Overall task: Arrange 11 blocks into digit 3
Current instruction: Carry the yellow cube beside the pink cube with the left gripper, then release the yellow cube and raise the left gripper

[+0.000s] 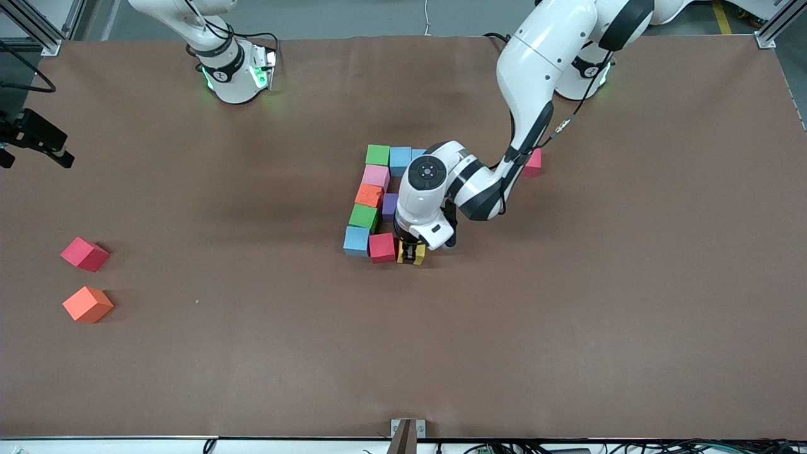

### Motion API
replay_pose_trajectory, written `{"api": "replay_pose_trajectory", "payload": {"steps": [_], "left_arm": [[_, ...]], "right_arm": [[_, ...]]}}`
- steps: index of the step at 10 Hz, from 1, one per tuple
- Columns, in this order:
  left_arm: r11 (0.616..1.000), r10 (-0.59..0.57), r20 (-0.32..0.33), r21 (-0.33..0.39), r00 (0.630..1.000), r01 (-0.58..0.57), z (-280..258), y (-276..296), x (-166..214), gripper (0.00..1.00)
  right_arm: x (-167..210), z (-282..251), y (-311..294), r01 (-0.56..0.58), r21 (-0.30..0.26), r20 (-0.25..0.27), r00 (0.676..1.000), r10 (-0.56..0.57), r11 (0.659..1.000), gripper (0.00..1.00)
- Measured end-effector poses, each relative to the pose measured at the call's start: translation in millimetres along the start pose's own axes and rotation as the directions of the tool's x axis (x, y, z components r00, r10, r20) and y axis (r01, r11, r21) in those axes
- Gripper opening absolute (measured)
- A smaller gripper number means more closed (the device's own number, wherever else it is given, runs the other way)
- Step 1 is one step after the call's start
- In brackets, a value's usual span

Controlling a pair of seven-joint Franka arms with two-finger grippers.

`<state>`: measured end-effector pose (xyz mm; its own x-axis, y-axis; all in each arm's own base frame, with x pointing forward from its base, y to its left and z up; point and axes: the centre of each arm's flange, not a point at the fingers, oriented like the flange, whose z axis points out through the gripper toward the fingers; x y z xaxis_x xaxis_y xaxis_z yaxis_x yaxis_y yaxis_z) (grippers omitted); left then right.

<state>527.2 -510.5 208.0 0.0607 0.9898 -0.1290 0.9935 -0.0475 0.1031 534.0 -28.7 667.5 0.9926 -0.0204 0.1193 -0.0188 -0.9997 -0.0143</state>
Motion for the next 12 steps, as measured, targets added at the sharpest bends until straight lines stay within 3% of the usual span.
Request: {"api": "replay_pose_trajectory", "payload": {"steps": [4,7,12], "left_arm": [[1.0,-0.007,0.0,0.0,1.0,0.007,2,1,-1,0.6],[1.0,-0.008,-0.004,0.004,1.0,0.008,7,0,0,0.98],[0.999,-0.002,-0.001,-0.04,1.0,0.002,-56,21,-9,1.0]], "right_arm": [[0,0,-1,0.002,0.0,0.001,1.0,-0.002,1.0,1.0],[1,2,-2,0.005,0.0,0.004,1.0,-0.005,1.0,1.0],[1,2,-3,0.006,0.0,0.004,1.0,-0.006,1.0,1.0]]}}
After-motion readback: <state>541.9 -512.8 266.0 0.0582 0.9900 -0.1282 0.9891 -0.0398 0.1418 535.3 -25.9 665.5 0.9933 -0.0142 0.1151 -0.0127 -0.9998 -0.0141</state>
